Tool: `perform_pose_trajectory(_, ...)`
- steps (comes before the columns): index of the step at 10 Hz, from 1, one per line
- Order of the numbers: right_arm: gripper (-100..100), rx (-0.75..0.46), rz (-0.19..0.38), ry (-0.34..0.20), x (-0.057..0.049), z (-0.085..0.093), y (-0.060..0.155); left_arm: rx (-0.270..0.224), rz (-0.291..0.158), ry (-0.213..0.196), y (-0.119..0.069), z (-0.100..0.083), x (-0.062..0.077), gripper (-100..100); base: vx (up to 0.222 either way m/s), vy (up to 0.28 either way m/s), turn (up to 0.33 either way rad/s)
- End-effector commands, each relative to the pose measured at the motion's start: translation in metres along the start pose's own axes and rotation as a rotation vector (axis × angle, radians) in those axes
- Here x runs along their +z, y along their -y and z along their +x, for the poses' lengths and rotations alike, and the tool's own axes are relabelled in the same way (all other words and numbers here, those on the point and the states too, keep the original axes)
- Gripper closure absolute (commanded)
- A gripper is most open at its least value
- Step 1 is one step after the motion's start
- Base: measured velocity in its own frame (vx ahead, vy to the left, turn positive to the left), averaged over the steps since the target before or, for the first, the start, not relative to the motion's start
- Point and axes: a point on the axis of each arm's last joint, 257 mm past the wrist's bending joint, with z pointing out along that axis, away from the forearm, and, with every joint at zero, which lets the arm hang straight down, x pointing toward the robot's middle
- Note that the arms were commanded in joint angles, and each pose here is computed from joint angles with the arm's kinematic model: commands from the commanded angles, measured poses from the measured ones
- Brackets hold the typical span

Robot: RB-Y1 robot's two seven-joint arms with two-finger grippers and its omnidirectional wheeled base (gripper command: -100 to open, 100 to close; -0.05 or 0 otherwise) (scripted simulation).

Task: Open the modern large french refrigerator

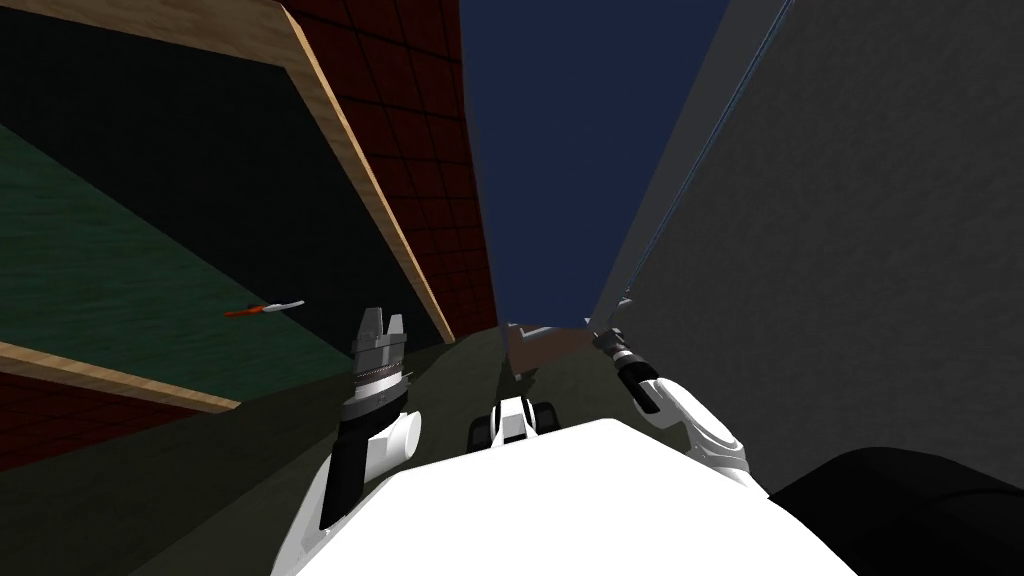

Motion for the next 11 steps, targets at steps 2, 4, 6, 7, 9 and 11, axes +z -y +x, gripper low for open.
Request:
perform_pose_trajectory(2, 100, 0.003, 0.058, -0.038, -0.005, 0.009, 0.022, 0.000, 0.000, 0.000, 0.000, 0.000, 0.000, 0, -0.063, 0.178, -0.094)
perform_pose_trajectory(4, 100, 0.008, 0.049, -0.054, -0.006, 0.015, 0.017, 0.000, 0.000, 0.000, 0.000, 0.000, 0.000, 0, -0.042, 0.143, -0.076)
perform_pose_trajectory(6, 100, 0.013, 0.097, -0.104, -0.011, 0.029, 0.030, 0.000, 0.000, 0.000, 0.000, 0.000, 0.000, 0, -0.015, 0.197, -0.141)
perform_pose_trajectory(7, 100, 0.014, 0.114, -0.117, -0.013, 0.032, 0.035, 0.000, 0.000, 0.000, 0.000, 0.000, 0.000, 0, -0.023, 0.263, -0.130)
perform_pose_trajectory(9, 100, 0.017, 0.147, -0.143, -0.017, 0.038, 0.044, 0.000, 0.000, 0.000, 0.000, 0.000, 0.000, 0, -0.046, 0.235, -0.119)
perform_pose_trajectory(11, 100, 0.019, 0.180, -0.170, -0.021, 0.045, 0.053, 0.000, 0.000, 0.000, 0.000, 0.000, 0.000, 0, -0.045, 0.209, -0.085)
